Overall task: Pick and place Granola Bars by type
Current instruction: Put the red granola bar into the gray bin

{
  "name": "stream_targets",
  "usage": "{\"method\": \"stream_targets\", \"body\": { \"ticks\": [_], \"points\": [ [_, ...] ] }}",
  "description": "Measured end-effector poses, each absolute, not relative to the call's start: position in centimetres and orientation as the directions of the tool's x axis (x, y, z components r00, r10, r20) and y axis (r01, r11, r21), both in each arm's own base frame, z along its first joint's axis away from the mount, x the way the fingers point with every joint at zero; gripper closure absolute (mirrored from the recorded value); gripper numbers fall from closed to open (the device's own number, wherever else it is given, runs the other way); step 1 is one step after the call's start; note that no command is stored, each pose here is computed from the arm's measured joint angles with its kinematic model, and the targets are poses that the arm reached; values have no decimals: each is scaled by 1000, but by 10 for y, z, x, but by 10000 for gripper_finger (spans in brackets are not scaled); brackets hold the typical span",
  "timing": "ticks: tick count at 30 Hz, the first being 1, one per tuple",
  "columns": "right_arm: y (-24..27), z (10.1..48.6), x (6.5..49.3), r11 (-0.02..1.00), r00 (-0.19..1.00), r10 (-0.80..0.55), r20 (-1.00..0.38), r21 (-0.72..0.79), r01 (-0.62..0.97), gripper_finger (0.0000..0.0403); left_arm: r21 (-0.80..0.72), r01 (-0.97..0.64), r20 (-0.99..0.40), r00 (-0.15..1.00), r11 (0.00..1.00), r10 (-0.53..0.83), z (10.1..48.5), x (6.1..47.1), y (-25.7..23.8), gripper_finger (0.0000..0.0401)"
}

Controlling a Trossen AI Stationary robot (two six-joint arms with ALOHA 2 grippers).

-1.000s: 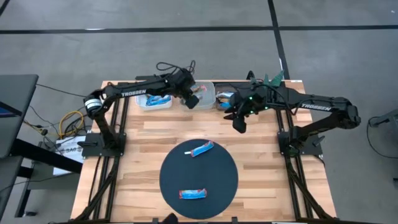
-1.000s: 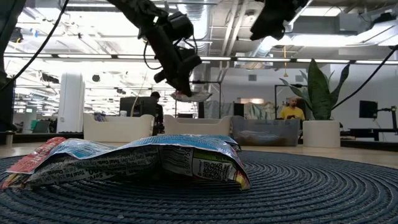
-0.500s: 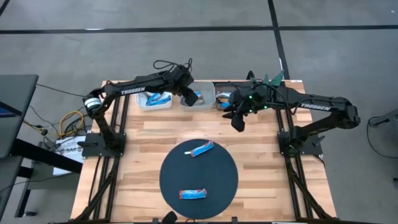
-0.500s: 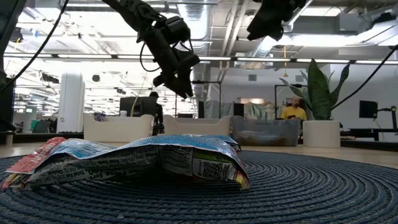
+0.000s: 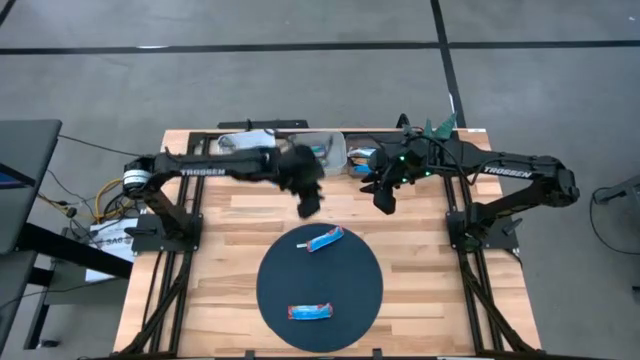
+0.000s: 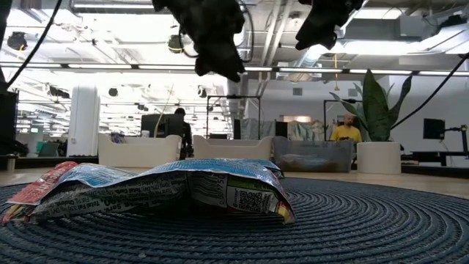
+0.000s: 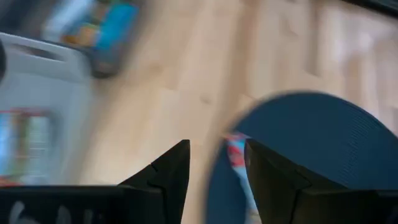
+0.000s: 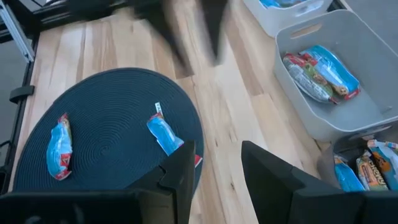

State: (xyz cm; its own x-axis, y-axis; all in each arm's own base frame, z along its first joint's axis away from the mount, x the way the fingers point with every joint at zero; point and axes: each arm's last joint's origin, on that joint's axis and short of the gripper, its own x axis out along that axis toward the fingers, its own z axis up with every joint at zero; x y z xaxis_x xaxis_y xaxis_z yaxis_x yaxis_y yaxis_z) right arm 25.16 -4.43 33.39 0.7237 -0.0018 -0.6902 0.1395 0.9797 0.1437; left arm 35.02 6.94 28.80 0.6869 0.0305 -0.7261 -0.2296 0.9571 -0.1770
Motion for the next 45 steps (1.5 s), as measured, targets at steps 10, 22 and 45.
{"method": "stream_targets", "body": {
  "ticks": [10, 22, 45],
  "points": [
    [-39, 333, 252, 985, 720, 14, -694, 131, 108, 280, -175, -201, -808, 589, 964, -24, 251, 373, -2, 261],
    [-39, 333, 252, 986, 716, 14, -698, 131, 108, 280, -189, -263, -894, 444, 946, -55, 198, 388, -21, 233],
    [-39, 333, 251, 987, 712, 14, -702, 124, 103, 280, -157, -243, -936, 347, 957, -65, 152, 398, -28, 160]
  ]
}}
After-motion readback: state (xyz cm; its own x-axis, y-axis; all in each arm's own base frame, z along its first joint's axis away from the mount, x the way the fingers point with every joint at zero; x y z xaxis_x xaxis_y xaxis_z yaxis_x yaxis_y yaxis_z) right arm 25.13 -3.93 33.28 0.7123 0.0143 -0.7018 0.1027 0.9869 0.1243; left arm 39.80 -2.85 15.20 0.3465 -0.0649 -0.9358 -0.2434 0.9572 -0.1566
